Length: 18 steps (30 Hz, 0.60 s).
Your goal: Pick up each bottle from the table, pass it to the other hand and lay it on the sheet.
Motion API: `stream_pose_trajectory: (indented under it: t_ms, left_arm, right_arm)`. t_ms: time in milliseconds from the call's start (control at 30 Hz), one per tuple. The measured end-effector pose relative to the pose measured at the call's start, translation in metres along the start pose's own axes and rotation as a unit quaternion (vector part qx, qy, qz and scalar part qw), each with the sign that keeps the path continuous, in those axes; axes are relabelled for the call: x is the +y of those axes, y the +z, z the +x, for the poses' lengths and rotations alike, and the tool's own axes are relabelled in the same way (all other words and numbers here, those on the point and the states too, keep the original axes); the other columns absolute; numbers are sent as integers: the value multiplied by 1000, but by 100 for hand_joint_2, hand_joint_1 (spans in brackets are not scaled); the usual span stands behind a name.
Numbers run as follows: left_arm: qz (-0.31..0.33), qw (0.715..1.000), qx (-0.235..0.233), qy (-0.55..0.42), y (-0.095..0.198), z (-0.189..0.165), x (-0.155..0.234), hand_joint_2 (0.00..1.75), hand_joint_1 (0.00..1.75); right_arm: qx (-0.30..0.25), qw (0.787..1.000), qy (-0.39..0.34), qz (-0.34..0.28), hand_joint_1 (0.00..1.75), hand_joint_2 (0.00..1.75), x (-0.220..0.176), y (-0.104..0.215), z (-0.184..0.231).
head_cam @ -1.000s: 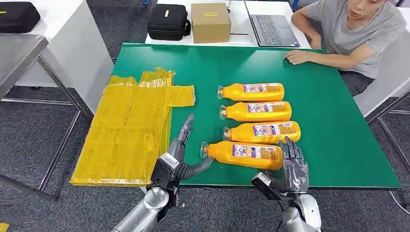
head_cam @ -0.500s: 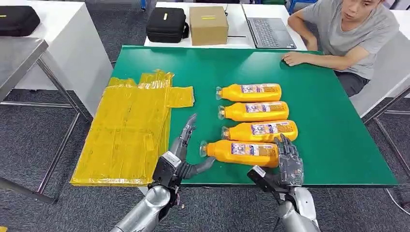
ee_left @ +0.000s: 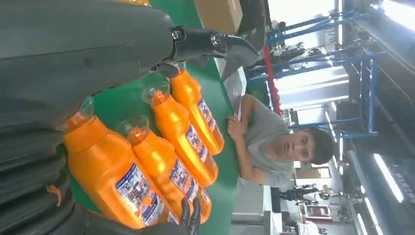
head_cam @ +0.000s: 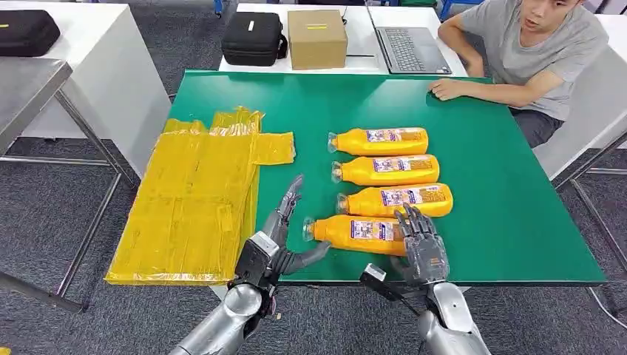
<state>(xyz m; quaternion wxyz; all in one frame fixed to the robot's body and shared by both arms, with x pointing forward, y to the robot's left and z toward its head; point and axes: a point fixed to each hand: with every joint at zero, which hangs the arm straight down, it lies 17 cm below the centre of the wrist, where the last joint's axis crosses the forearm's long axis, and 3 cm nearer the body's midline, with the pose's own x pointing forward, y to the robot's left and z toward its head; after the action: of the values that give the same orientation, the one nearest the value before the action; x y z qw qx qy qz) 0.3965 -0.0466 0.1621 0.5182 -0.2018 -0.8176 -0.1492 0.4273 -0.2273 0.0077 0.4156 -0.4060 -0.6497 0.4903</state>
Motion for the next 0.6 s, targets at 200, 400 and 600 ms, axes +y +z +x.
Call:
stream_pose_trajectory:
  t_ms: [200, 400, 600]
  left_arm:
    - [-1, 1000, 1, 1, 0, -1, -1, 175, 0]
    - [-2, 1000, 4, 1, 1, -2, -2, 175, 0]
    - [-2, 1000, 0, 1, 0, -1, -2, 175, 0]
  right_arm:
    - [-17, 1000, -5, -3, 0, 175, -1, 0, 14]
    - [-9, 999, -32, -9, 0, 175, -1, 2, 17]
    - [14, 999, -36, -2, 0, 175, 3, 5, 5]
